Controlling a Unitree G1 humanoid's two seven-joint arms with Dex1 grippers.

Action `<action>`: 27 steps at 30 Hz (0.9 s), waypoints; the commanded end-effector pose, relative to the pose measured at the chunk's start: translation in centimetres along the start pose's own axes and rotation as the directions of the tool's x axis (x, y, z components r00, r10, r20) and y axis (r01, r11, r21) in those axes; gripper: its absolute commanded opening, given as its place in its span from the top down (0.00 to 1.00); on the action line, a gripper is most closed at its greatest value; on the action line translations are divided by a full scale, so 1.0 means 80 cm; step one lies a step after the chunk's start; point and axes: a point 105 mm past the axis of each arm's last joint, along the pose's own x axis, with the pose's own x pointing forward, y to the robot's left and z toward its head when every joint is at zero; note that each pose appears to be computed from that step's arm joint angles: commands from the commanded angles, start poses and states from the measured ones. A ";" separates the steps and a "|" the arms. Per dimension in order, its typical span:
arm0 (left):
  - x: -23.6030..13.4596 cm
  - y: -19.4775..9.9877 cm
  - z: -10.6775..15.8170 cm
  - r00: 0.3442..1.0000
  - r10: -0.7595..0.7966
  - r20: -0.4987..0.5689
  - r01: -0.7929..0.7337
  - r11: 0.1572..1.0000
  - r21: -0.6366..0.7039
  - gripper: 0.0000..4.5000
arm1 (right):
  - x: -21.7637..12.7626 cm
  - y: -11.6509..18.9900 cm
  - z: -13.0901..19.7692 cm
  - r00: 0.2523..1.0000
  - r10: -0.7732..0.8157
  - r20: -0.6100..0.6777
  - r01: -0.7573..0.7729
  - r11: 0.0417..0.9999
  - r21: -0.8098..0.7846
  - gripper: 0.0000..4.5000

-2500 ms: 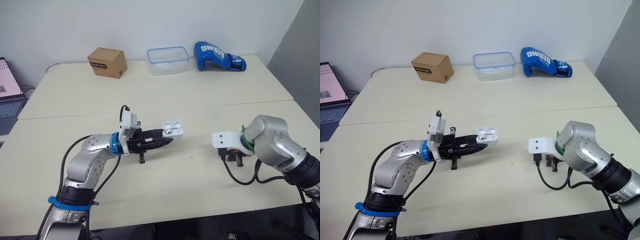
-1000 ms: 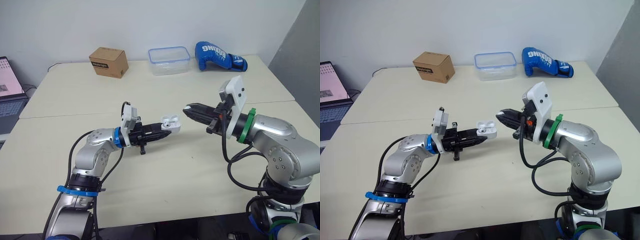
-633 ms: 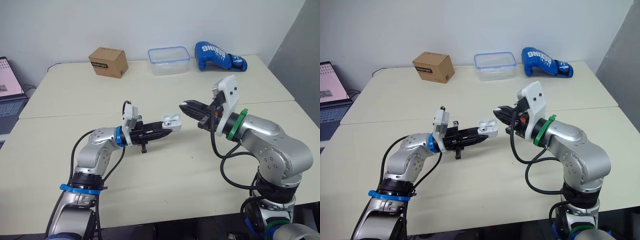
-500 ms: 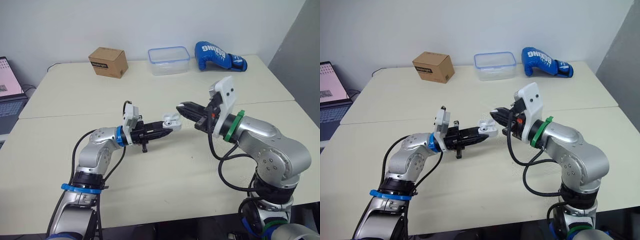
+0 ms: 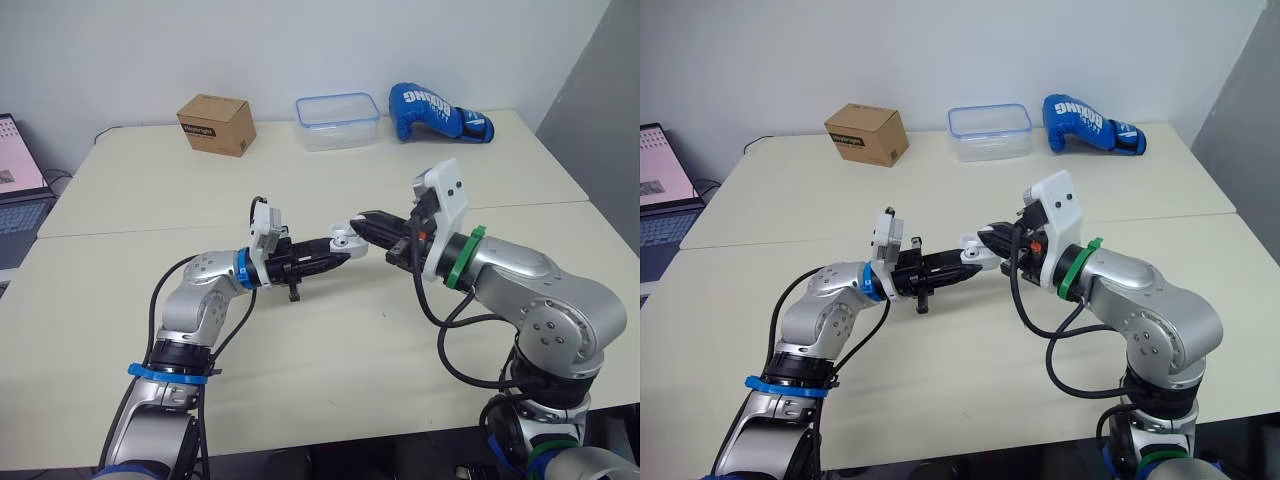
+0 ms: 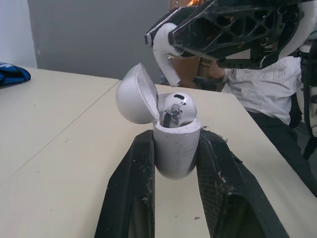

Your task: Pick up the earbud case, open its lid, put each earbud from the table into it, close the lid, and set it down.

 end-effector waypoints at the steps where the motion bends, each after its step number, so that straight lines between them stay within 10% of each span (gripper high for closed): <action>1: 0.002 -0.003 0.023 0.999 -0.015 0.036 0.014 0.999 0.053 0.82 | -0.001 0.003 0.004 1.000 0.008 0.017 -0.007 1.000 -0.023 0.91; 27: 0.002 0.001 0.041 0.996 0.007 0.089 -0.008 1.000 0.012 0.82 | -0.001 0.010 -0.008 0.999 -0.007 0.036 0.013 0.982 -0.186 0.91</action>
